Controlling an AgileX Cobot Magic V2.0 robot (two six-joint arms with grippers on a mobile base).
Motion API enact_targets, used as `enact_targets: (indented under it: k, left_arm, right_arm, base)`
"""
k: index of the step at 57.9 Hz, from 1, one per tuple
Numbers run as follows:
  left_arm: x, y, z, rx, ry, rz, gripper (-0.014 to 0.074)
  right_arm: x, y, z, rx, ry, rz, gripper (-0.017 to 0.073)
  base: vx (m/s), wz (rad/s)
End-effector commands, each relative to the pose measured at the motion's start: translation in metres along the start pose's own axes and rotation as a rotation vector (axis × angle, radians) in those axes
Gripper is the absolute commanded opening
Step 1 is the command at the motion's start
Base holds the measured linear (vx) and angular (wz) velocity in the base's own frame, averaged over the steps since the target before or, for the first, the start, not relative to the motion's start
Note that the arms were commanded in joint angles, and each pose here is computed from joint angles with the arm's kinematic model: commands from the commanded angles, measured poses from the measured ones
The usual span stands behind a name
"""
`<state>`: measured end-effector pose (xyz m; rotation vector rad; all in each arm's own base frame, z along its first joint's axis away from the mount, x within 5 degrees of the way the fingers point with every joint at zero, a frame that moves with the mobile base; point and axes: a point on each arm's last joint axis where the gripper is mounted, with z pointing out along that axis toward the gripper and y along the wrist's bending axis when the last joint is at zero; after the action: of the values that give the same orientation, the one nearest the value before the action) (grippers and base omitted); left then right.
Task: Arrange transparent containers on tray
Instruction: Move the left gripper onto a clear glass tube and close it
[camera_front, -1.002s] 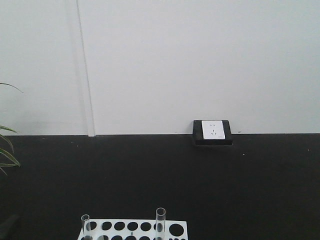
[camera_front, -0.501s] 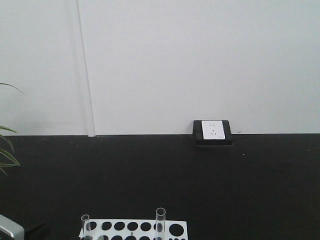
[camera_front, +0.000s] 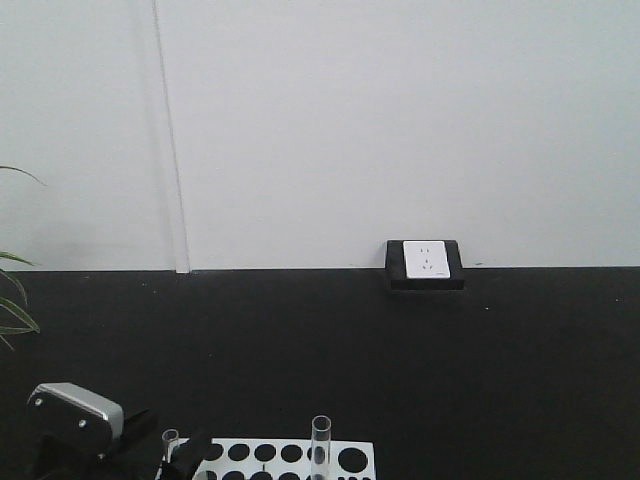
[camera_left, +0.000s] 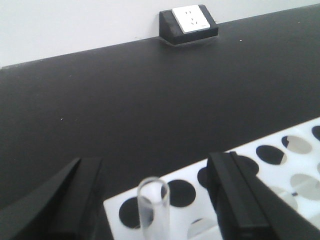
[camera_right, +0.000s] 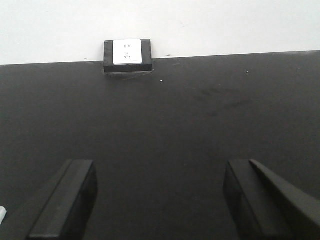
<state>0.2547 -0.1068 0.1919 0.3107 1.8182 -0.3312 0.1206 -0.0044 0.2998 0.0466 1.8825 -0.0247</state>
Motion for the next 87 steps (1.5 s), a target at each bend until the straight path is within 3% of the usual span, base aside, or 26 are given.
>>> enact_targets:
  k: [1, 12, 35, 57, 66, 87]
  left_arm:
    - [-0.020, -0.003, 0.006, 0.014, -0.124, -0.007, 0.0553]
    - [-0.004, -0.002, 0.017, 0.010, -0.074, -0.008, 0.0552]
    - [0.011, -0.001, 0.029, 0.015, -0.119, -0.010, 0.0528]
    - [0.015, 0.004, 0.024, -0.033, -0.124, -0.048, 0.0355]
    - [0.027, 0.005, 0.010, -0.037, -0.105, -0.047, 0.0290]
    - [0.024, 0.005, -0.005, -0.026, -0.258, -0.039, 0.0139]
  right_arm:
    - [-0.018, 0.001, -0.002, -0.006, -0.106, -0.013, 0.0592]
    - [-0.018, 0.001, -0.002, -0.006, -0.106, -0.013, 0.0592]
    - [-0.016, 0.000, -0.001, -0.003, -0.086, -0.018, 0.0592]
    - [-0.015, 0.000, -0.001, 0.000, -0.074, -0.026, 0.0592]
    - [-0.015, -0.001, -0.001, 0.013, -0.077, -0.073, 0.0592]
    - [-0.015, -0.001, -0.001, 0.017, -0.078, -0.084, 0.0592]
  base:
    - [0.00, 0.00]
    - [0.00, 0.00]
    - [0.00, 0.00]
    - [0.00, 0.00]
    - [0.00, 0.00]
    - [0.00, 0.00]
